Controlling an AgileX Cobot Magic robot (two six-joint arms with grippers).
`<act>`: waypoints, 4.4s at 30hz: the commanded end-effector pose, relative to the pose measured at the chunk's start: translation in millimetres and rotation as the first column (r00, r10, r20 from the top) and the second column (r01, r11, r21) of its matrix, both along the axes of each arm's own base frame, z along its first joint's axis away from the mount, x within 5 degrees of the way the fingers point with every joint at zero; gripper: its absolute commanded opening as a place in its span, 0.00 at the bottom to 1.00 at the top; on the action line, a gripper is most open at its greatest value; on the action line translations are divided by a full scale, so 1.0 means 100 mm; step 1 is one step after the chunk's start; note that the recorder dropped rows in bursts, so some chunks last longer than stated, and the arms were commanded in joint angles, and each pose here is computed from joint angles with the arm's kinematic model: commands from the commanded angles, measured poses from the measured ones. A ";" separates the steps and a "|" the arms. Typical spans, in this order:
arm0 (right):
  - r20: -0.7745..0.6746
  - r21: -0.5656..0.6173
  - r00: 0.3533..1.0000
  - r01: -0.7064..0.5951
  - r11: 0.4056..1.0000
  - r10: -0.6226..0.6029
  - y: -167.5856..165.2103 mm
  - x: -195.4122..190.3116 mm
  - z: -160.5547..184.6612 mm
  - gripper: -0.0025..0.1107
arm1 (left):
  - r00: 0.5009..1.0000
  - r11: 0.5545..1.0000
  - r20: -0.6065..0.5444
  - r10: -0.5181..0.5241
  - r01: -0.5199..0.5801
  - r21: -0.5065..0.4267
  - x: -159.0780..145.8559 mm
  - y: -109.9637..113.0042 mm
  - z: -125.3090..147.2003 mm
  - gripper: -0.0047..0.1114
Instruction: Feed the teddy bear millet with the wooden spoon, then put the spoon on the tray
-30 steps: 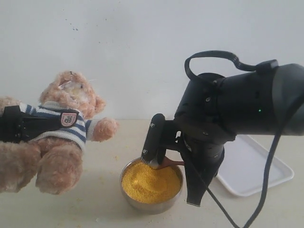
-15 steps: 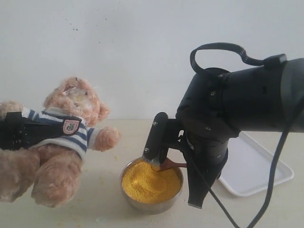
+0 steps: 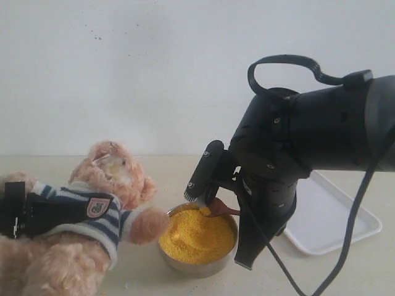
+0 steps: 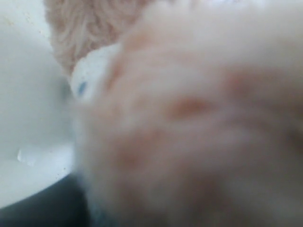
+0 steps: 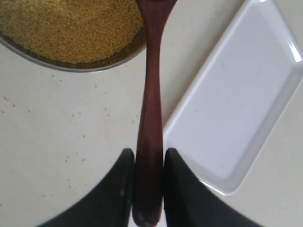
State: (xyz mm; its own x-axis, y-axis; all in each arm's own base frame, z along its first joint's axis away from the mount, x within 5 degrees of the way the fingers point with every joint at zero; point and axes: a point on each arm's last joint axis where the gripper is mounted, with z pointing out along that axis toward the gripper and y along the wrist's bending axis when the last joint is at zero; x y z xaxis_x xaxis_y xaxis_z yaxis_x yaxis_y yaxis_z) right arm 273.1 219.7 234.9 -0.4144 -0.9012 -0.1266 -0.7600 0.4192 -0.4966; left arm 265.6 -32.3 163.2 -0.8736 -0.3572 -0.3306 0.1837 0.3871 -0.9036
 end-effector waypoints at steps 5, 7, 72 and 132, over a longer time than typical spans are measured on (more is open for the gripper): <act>0.016 0.033 1.000 0.026 0.999 -0.027 -0.03 -0.02 0.11 0.02 | 0.998 0.999 0.024 -0.050 0.049 0.010 -0.25 -0.06 -0.12 0.07; 0.019 0.044 0.999 0.028 0.999 -0.028 -0.04 -0.03 0.14 0.02 | 0.998 0.998 0.024 -0.056 0.055 0.017 -0.32 -0.07 -0.16 0.07; 0.188 0.255 0.926 -0.368 0.894 0.328 0.50 -0.90 0.70 0.02 | 1.000 1.000 -0.025 0.010 -0.010 -0.001 -0.59 -0.11 -0.31 0.07; 0.558 -0.240 0.616 -0.521 0.819 0.555 0.63 -1.43 -0.02 0.02 | 1.000 1.000 -0.017 0.000 0.000 0.004 -0.60 -0.12 -0.31 0.07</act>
State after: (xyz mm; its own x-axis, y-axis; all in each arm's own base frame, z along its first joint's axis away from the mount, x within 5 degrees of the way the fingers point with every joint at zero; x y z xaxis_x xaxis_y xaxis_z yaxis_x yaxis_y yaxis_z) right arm 129.4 283.6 230.0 0.2739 -0.9520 -0.1365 -0.4220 0.0086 -0.9065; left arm 207.0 -42.8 129.2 -0.8809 -0.3539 -0.3143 0.1519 0.4175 -0.8959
